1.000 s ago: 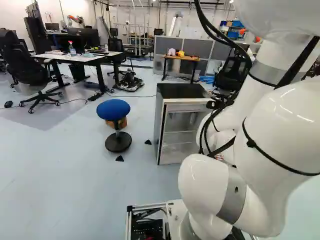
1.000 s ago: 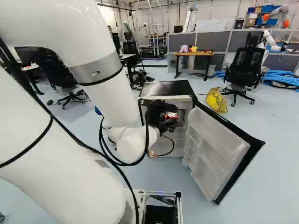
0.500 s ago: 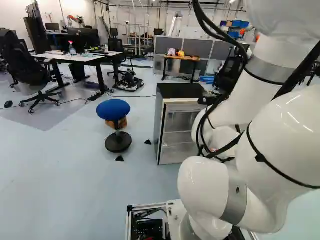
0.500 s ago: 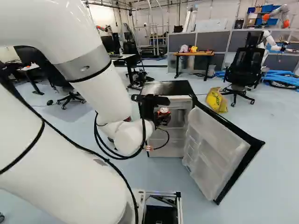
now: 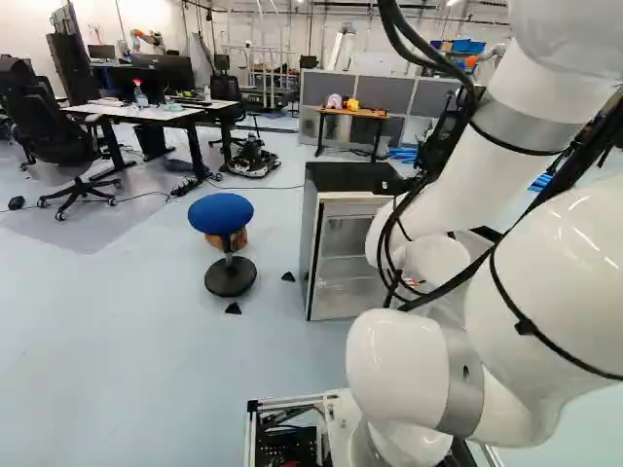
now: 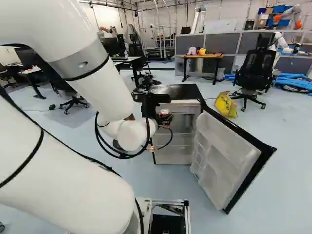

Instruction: Grab a drink from the fridge

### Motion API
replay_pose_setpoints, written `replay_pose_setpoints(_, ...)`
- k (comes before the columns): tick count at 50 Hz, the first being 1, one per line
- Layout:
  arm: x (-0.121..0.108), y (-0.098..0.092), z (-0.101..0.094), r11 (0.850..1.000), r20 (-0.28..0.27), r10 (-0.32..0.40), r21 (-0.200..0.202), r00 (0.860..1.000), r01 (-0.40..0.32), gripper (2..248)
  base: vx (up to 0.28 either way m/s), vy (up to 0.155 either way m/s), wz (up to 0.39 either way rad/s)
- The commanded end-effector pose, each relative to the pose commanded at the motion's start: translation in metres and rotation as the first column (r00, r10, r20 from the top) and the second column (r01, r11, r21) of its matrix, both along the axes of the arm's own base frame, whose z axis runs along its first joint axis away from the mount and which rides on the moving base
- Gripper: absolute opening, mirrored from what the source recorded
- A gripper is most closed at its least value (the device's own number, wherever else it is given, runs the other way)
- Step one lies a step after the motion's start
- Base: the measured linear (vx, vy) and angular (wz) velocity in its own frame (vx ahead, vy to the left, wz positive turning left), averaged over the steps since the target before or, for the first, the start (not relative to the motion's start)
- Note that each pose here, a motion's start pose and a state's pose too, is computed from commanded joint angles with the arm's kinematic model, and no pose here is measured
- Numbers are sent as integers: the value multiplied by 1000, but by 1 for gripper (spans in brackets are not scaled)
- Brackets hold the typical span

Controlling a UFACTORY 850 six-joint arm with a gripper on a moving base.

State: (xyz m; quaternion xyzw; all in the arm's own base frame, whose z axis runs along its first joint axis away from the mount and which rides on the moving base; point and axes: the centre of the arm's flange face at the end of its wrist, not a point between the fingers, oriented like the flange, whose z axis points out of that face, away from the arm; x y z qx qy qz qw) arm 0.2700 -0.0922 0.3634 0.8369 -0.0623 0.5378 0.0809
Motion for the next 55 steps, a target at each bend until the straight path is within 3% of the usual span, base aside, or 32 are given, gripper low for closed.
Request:
replay_pose_setpoints(16, 10, 8, 10, 999, -22, 37, -4, 999, -37, 91, 0, 0, 0)
replay_pose_setpoints(55, 17, 10, 36, 999, -63, 43, -15, 997, -45, 91, 0, 0, 0)
